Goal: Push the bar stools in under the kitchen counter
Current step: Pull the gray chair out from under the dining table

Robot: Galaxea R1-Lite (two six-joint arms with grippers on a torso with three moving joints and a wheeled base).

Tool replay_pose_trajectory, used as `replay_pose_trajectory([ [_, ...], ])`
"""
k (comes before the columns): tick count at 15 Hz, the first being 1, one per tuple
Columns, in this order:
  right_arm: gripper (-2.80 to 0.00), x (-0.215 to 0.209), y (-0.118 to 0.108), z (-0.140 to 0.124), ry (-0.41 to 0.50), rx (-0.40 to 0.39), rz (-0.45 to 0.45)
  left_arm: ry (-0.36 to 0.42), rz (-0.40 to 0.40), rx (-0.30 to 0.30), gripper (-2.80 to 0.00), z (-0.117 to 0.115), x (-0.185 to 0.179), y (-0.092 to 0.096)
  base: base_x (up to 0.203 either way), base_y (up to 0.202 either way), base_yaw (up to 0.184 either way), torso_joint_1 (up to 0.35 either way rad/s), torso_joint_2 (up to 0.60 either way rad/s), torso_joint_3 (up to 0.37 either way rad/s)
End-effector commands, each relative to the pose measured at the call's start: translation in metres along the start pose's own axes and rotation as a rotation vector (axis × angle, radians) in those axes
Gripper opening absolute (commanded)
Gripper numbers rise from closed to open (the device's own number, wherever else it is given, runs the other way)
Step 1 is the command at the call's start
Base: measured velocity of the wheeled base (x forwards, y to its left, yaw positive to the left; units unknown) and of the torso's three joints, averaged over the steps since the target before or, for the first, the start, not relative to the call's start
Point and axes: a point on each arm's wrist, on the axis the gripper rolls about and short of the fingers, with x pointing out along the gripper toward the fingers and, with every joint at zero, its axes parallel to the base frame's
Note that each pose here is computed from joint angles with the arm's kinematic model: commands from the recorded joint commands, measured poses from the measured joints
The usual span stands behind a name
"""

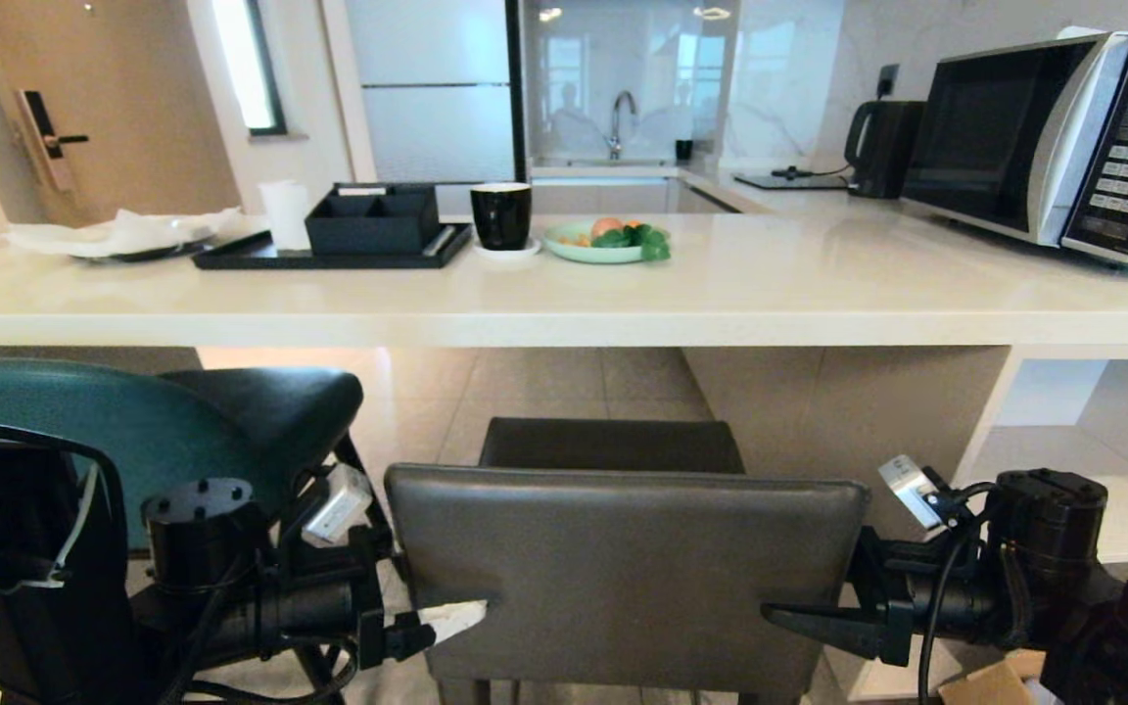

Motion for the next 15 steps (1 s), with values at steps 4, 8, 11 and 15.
replay_pose_trajectory([
  [4,0.00,0.002,0.007,0.001,0.002,-0.009,0.022,-0.010,-0.008,0.012,0.00,0.004,-0.005,-0.007,-0.192,0.000,-0.001,0.001,0.00,0.002],
  [8,0.00,0.001,0.010,0.000,0.004,-0.005,0.025,-0.003,-0.007,0.004,0.00,0.003,-0.010,-0.012,-0.193,0.000,-0.002,0.000,0.00,0.002],
  [11,0.00,0.001,0.012,0.002,0.002,-0.012,0.027,-0.004,-0.008,0.007,0.00,0.004,-0.011,-0.014,-0.196,0.000,-0.004,0.000,0.00,0.000],
  [15,0.00,0.001,0.014,0.003,0.001,-0.014,0.027,-0.006,-0.008,0.009,0.00,0.005,-0.012,-0.015,-0.194,0.000,-0.001,0.001,0.00,0.001],
])
